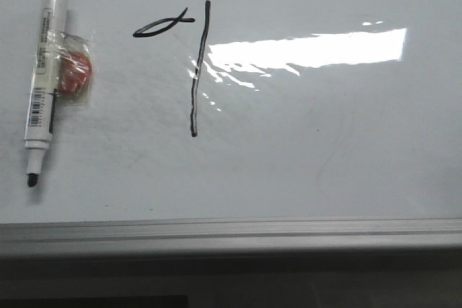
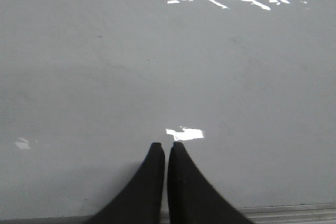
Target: Write number 9 on whiteboard
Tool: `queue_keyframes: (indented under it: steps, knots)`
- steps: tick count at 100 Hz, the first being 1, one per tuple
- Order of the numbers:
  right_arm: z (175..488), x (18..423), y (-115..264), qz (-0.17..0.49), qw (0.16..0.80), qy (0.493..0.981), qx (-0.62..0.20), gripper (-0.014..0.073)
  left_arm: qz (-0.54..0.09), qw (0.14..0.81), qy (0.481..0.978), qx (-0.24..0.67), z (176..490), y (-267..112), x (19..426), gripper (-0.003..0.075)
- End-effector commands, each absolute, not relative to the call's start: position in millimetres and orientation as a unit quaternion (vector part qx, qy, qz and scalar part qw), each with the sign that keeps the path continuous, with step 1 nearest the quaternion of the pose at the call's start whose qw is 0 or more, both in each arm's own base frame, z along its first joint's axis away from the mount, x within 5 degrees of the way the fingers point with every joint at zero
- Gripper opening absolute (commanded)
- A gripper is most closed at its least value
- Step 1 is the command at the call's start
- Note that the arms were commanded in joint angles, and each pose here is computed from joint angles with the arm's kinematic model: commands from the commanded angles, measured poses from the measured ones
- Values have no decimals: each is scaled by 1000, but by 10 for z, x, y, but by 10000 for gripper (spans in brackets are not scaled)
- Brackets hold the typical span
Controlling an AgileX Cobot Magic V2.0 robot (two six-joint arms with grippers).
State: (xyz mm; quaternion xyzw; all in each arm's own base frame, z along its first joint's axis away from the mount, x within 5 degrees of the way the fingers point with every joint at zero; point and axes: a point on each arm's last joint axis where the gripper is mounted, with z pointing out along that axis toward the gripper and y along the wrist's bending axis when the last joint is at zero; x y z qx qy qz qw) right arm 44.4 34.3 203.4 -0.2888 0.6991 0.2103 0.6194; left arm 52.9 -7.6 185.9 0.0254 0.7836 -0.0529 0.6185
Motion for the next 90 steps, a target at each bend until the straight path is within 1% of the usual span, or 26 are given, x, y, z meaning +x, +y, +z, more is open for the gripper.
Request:
queue_keyframes:
  steps: [1,6,9,12,21,34,45,52,64,75,90]
  knots:
    - [2097,463,353,215,659,675,-252,-64,-52,632,773,23,1782,-71,532,-20]
    - [2068,483,346,201,680,664,-236,-64,-52,632,773,23,1782,-71,532,-20]
    - [2074,491,341,194,700,649,-226,-64,-52,632,773,23,1782,-71,532,-20]
    - [2074,504,324,175,715,642,-216,-64,-52,632,773,23,1782,-71,532,-20]
    - [2109,533,266,127,735,640,-186,-64,-52,632,773,23,1782,-71,532,-20]
    - [2104,572,166,61,742,655,-130,-64,-52,632,773,23,1782,-71,532,-20]
    - [2056,594,83,26,726,684,-70,-64,-52,632,773,23,1782,-71,532,-20]
    - [2007,595,41,3,708,705,-46,-64,-52,632,773,23,1782,-71,532,-20]
    - [1919,547,-4,-10,681,732,-9,-64,-52,632,773,23,1782,-71,532,-20]
    - [1836,537,-17,-16,647,762,2,-64,-52,632,773,23,1782,-71,532,-20]
    - [1800,530,-19,-17,631,775,3,-64,-52,632,773,23,1782,-71,532,-20]
